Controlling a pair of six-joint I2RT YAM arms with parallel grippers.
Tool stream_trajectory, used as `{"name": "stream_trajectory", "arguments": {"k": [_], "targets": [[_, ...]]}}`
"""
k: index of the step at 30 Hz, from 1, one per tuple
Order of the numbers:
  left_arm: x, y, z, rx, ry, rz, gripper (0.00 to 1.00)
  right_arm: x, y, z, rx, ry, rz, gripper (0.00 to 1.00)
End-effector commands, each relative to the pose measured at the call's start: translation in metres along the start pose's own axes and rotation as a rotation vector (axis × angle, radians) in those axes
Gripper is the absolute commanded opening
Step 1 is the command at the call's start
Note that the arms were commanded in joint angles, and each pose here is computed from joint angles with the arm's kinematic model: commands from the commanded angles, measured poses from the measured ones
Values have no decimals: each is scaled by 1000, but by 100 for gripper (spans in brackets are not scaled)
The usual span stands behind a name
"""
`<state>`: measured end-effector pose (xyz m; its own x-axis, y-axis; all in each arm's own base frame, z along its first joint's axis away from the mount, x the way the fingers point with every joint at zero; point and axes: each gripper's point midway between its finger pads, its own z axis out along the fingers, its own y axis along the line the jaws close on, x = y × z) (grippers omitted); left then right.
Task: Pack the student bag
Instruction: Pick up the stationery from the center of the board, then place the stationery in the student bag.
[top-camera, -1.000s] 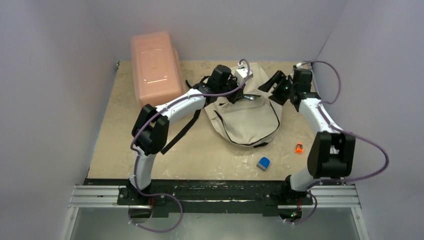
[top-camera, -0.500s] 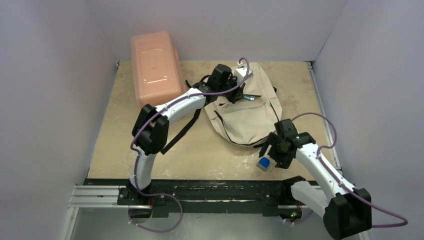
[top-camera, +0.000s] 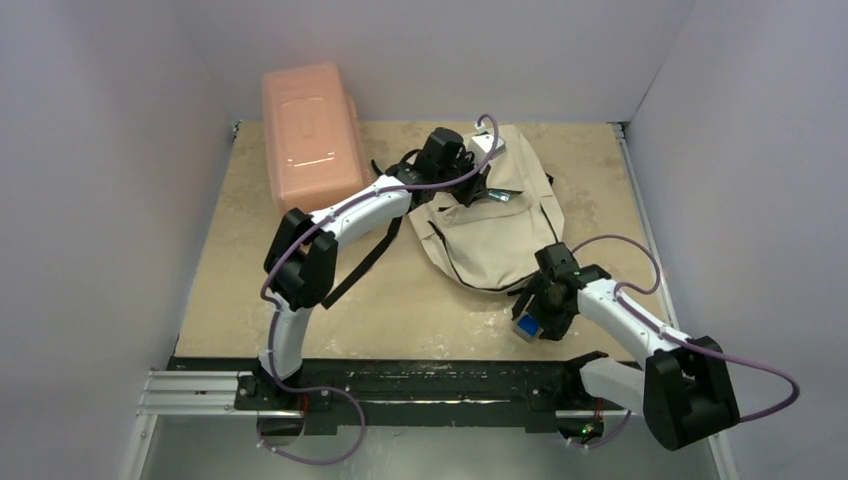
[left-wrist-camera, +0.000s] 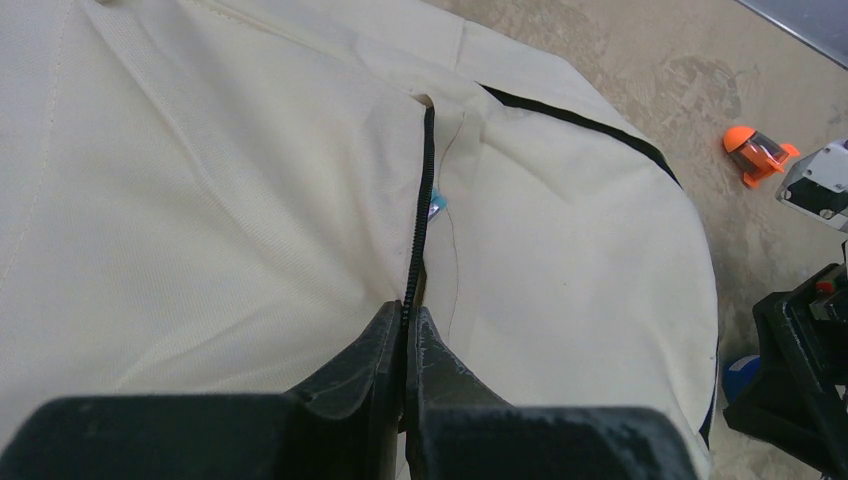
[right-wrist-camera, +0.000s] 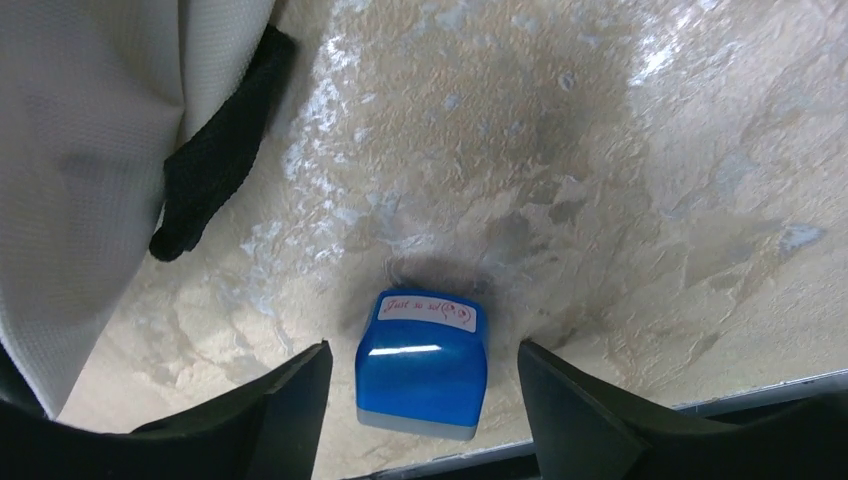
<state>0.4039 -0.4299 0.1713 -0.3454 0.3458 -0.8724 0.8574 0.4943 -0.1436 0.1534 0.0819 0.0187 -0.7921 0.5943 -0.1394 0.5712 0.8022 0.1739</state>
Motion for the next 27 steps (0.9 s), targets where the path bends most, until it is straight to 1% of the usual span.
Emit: {"name": "stream_trajectory", "arguments": {"k": [1,2,3,4,5,7,9,12,15,17,19,22,25,27], "targets": [[-19,-31,-7,107,-23,-16,0,-2,0,7,25,-29,37,68],[-18,-30,-7,103,-20,-16,0,-3,0,6,27,-39,38,65],[-17,-30,-7,101,-17,-14,0,-5,0,3,25,-52,39,58],[-17,-29,-7,99,-16,-13,0,-7,0,2,22,-64,41,49],[-17,-30,-8,99,-13,-13,0,-9,2,0,13,-76,41,43],[-18,-30,-9,97,-12,-13,0,-12,3,-5,6,-94,42,38],[-17,-30,-10,98,-6,-18,0,-17,8,-15,-20,-112,24,30],[-16,-31,-10,103,0,-24,0,-22,23,-45,-91,-126,-20,22],[-18,-33,-10,108,-3,-36,0,-41,62,-83,-261,-195,-97,23],[-19,-34,-11,114,-6,-49,0,-65,96,-109,-355,-270,-143,25],[-22,-37,-12,123,-11,-63,0,-88,123,-120,-392,-317,-165,25],[-22,-40,-15,131,-13,-76,0,-130,160,-118,-433,-385,-161,25],[-22,-40,-15,127,-17,-92,0,-170,198,-108,-538,-427,-144,22],[-24,-42,-16,131,-23,-107,0,-186,213,-99,-586,-451,-155,21]]}}
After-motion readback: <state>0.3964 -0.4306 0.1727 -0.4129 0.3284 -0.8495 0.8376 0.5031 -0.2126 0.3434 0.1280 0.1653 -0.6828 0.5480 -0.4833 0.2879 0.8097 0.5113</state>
